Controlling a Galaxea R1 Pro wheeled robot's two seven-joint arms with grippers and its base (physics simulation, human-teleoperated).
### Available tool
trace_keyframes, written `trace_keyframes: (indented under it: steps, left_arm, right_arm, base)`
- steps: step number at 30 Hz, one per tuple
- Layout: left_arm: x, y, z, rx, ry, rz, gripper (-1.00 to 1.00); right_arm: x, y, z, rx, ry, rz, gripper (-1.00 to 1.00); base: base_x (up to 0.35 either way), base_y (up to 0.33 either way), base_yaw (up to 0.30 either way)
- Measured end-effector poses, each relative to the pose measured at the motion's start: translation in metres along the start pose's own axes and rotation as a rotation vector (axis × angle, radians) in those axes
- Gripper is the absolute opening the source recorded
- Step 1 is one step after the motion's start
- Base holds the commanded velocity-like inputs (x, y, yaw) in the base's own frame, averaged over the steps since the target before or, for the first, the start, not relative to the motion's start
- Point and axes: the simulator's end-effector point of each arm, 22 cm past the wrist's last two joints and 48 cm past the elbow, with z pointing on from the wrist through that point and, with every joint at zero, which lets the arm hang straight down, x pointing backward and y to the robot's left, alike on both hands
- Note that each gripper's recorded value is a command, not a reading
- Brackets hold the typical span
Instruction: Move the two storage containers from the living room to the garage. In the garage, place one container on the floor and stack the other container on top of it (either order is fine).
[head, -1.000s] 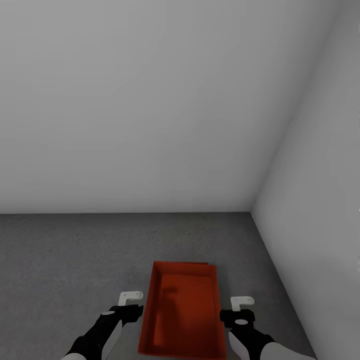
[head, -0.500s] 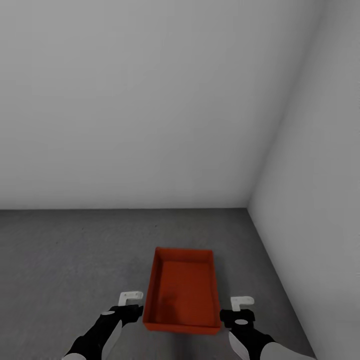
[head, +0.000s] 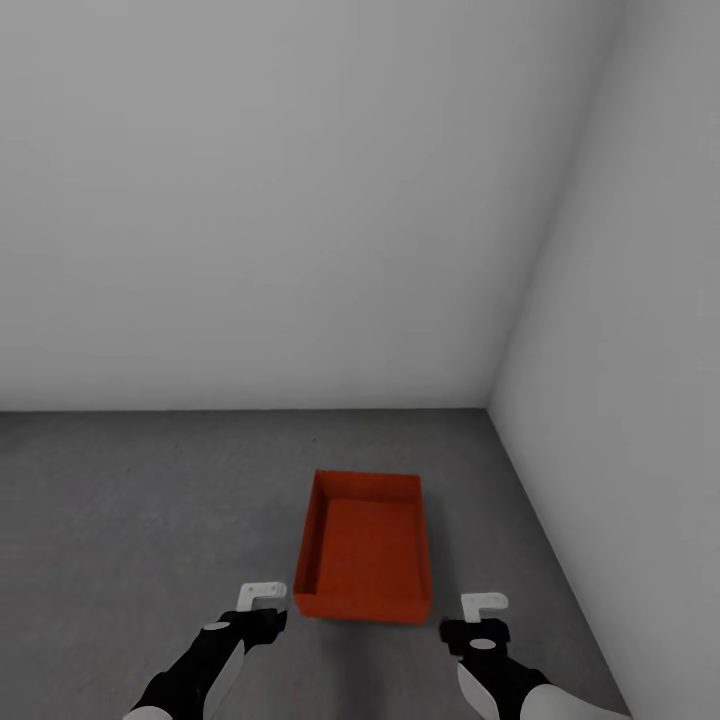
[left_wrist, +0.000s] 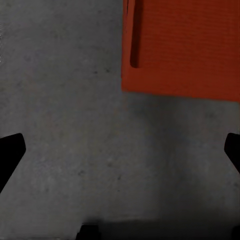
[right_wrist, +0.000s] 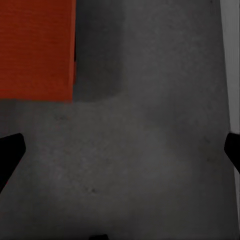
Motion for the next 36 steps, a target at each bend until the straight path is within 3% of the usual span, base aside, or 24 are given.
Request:
trace_keyframes:
  steps: [9, 13, 15, 20, 24, 28, 36]
  left_arm:
    - [0.003, 0.001, -0.001, -0.004, 0.005, 0.003, 1.00]
    - [0.008, 0.003, 0.000, -0.007, 0.015, 0.001, 1.00]
    - [0.029, 0.004, 0.001, -0.009, 0.059, 0.002, 1.00]
    - [0.066, 0.011, 0.002, -0.020, 0.134, -0.001, 1.00]
    - [0.081, 0.016, 0.003, -0.027, 0.125, -0.008, 1.00]
    - [0.105, 0.019, 0.002, -0.032, 0.153, -0.009, 1.00]
    - [0.141, 0.022, -0.003, -0.039, 0.210, -0.010, 1.00]
  right_arm:
    - [0.004, -0.006, 0.000, 0.005, 0.009, -0.001, 1.00]
    - [0.034, -0.021, 0.001, 0.029, 0.067, -0.023, 1.00]
    - [0.057, -0.019, 0.000, -0.002, 0.108, -0.031, 1.00]
    - [0.063, -0.014, -0.001, -0.035, 0.115, -0.034, 1.00]
    - [0.062, -0.013, -0.001, -0.040, 0.112, -0.033, 1.00]
    - [0.063, -0.012, -0.001, -0.042, 0.111, -0.033, 1.00]
    - [0.114, -0.009, -0.012, -0.049, 0.169, -0.043, 1.00]
  base:
    - [-0.136, 0.000, 0.000]
    - [-0.005, 0.000, 0.000]
    - [-0.001, 0.000, 0.000]
    - [0.000, 0.000, 0.000]
    - [0.000, 0.000, 0.000]
    - [0.000, 0.000, 0.000]
    - [0.000, 0.000, 0.000]
